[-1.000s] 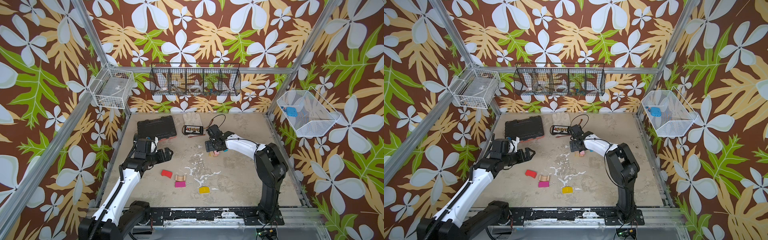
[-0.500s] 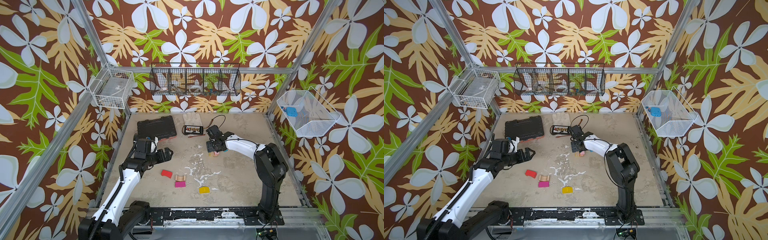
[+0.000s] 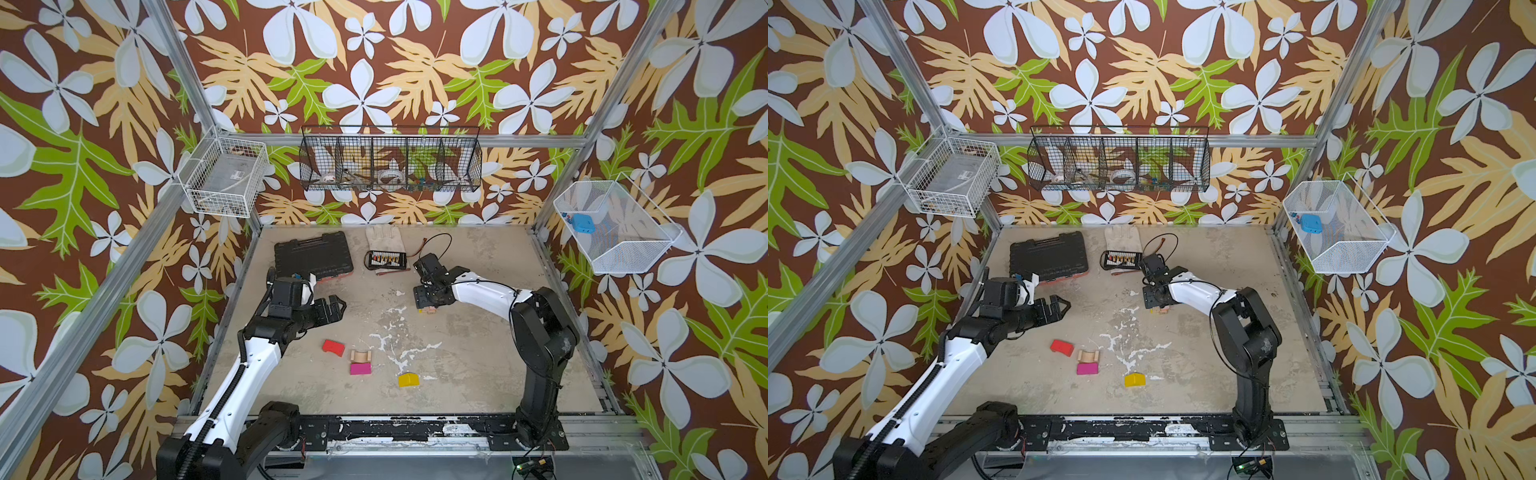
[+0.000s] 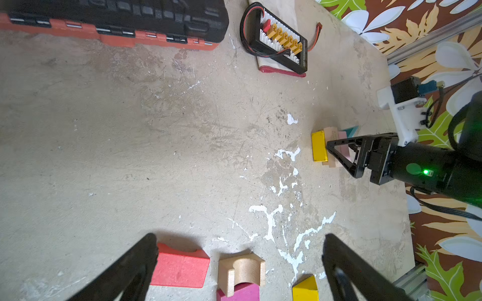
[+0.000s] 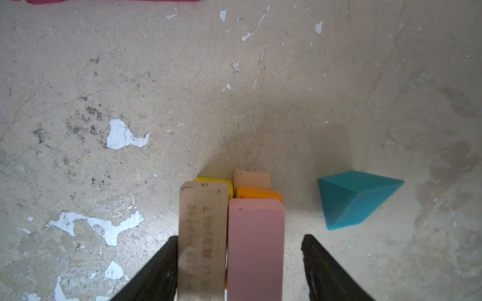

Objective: Build the wood block tower
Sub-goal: 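Lower the printed wooden bar beside the pink bar and open the right gripper, then move the right gripper back toward the loose blocks near the robot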

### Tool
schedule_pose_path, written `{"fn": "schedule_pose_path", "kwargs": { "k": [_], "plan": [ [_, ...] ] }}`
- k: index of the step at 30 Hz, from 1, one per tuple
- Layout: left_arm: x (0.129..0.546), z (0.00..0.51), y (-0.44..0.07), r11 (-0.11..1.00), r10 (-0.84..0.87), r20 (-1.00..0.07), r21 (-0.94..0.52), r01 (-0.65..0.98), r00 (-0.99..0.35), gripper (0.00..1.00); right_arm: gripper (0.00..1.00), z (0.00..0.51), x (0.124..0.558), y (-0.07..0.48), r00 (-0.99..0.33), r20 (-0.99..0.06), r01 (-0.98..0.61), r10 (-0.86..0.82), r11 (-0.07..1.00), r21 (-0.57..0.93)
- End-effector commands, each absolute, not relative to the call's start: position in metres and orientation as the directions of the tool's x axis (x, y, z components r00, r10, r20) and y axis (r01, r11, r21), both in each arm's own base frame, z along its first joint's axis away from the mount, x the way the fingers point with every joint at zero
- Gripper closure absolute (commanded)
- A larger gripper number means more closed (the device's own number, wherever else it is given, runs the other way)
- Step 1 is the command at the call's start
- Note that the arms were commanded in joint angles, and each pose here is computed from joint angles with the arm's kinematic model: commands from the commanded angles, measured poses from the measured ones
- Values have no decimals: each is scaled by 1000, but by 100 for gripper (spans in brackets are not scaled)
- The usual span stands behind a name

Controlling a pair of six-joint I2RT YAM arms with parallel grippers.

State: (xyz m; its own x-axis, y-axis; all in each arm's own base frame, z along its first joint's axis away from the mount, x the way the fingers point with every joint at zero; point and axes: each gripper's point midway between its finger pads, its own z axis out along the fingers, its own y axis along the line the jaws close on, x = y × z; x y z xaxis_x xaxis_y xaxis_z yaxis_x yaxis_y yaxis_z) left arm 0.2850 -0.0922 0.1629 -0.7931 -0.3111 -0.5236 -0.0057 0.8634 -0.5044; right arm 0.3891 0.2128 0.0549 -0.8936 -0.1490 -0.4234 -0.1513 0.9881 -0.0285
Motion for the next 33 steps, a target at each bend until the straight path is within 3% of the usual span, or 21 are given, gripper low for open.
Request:
{"fn": "schedule_pose_path", "kwargs": {
  "k": [1, 7, 13, 18, 21, 24, 27, 31, 33],
  "plan": [
    [286, 163, -92, 865, -311, -526, -502, -6, -791, 0, 31, 59, 391, 216, -889, -437, -149, -138, 989, -9],
    [286, 163, -92, 865, -312, -526, -502, -7, -791, 0, 34, 60, 391, 218, -889, -437, -152, -138, 988, -4],
    [286, 163, -92, 865, -312, -525, -502, -8, -792, 0, 22, 74, 393, 216, -873, -471, -144, -126, 990, 1],
    [286, 161, -91, 866, -312, -520, -500, -12, -795, 0, 16, 117, 385, 221, -797, -586, -200, -144, 979, 32],
    [285, 164, -90, 866, -314, -530, -499, -9, -788, 0, 6, 147, 359, 248, -688, -701, -312, -186, 949, 54],
    [285, 168, -89, 869, -318, -541, -495, -11, -779, 0, 2, 163, 329, 277, -585, -774, -417, -245, 909, 27],
    [287, 171, -81, 881, -329, -558, -472, -35, -762, 0, 8, 154, 311, 297, -585, -774, -455, -242, 888, 66],
    [289, 177, -73, 886, -345, -576, -460, -56, -741, 0, 28, 126, 292, 330, -641, -728, -476, -242, 870, 130],
    [292, 181, -65, 888, -358, -586, -455, -70, -727, 0, 32, 112, 279, 349, -652, -707, -503, -275, 854, 132]
  ]
}}
